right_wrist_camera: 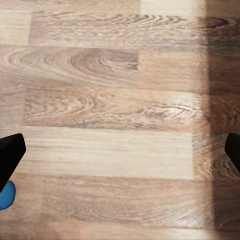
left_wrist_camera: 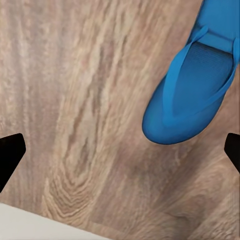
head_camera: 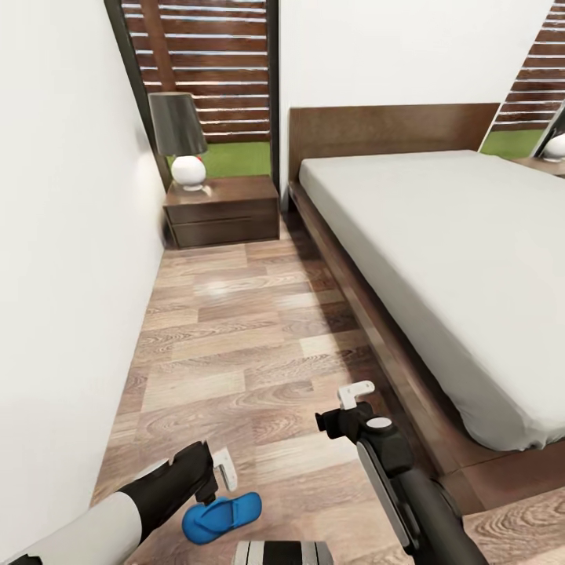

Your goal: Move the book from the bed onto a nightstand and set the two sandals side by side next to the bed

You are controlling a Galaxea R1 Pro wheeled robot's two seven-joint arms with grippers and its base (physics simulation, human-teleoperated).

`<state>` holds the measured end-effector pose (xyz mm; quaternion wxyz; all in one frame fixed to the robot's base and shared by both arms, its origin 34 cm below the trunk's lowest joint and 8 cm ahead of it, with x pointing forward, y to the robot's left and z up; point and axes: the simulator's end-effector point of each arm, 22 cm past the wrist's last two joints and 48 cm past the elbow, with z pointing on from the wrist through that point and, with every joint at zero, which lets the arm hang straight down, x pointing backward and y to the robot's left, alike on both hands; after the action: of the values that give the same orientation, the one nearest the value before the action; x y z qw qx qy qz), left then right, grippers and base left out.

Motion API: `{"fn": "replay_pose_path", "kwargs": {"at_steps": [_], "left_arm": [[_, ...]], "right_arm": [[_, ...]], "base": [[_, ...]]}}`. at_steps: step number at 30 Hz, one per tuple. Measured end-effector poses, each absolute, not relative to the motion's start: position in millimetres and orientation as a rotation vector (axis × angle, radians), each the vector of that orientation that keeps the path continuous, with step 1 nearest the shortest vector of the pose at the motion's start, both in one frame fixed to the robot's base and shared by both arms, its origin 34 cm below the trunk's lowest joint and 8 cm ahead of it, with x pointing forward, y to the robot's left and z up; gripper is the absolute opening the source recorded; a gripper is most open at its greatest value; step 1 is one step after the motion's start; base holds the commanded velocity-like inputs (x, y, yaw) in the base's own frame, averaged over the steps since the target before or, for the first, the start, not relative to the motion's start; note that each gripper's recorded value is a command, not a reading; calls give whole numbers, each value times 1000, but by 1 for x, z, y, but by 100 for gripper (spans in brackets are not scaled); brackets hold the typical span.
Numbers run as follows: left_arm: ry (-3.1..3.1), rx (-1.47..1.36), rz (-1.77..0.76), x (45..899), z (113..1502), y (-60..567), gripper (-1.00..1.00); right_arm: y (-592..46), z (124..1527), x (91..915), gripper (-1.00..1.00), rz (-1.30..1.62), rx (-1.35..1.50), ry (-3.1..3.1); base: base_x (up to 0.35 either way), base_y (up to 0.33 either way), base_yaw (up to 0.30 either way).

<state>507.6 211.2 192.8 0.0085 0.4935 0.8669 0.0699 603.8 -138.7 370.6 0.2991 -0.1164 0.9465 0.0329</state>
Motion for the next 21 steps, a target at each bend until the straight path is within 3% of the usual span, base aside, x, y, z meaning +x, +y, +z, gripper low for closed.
{"fn": "replay_pose_path", "kwargs": {"at_steps": [21], "left_arm": [[2771,1590,156,480,155,210,100]], "right_arm": [[-138,324,589,100,104,-311,2600]], "base": [[0,0,0]]}}
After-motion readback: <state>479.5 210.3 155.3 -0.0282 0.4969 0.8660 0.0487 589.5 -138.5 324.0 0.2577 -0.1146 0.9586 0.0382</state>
